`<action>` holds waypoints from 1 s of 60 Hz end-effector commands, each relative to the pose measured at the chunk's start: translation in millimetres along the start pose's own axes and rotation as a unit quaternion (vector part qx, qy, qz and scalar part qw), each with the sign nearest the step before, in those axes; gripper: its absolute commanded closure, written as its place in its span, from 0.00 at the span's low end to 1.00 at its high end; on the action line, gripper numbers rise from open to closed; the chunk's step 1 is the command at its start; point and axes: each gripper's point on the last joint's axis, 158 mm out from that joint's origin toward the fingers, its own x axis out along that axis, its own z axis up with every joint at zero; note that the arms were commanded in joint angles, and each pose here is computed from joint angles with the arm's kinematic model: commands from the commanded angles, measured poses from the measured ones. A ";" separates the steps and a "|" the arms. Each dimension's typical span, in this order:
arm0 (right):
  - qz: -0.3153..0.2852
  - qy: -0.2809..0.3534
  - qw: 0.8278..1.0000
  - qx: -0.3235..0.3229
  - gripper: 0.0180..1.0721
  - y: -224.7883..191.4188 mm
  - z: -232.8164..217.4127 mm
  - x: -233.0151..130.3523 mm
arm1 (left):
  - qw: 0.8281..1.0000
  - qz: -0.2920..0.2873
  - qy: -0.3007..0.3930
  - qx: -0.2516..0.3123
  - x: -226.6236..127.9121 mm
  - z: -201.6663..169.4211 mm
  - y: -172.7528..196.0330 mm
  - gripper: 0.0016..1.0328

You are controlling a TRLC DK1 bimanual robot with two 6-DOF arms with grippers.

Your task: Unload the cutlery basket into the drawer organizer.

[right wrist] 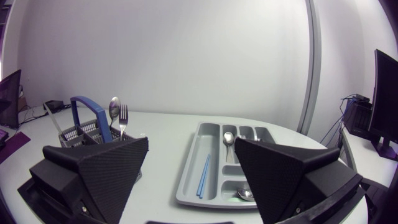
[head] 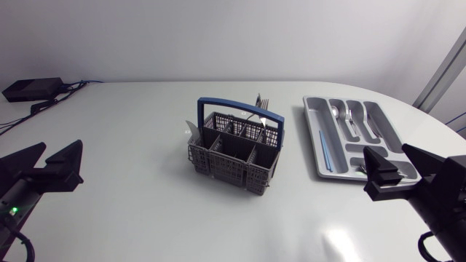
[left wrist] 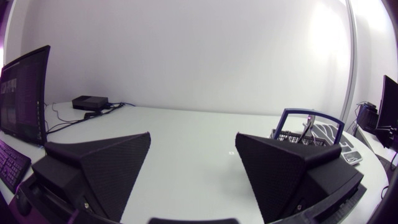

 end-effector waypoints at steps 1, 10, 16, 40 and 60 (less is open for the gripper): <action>0.007 0.010 1.000 -0.005 0.05 5.6 6.7 7.8 | 1.000 -0.012 0.020 0.001 8.9 9.3 -7.5 0.11; 0.017 0.048 0.999 -0.010 0.05 14.7 1.7 22.0 | 0.992 -0.036 0.117 0.042 29.1 -15.7 -22.2 0.15; 0.023 0.074 0.997 -0.016 0.05 22.0 -2.8 29.2 | 0.983 -0.053 0.160 0.080 38.8 -29.1 -30.4 0.16; 0.064 0.190 0.977 -0.068 0.05 55.8 -35.6 49.1 | 0.937 -0.113 0.250 0.217 68.2 -75.1 -56.7 0.13; 0.230 0.275 0.925 -0.127 0.05 115.8 -74.5 26.6 | 0.880 -0.325 0.208 0.277 64.1 -85.5 -141.5 0.12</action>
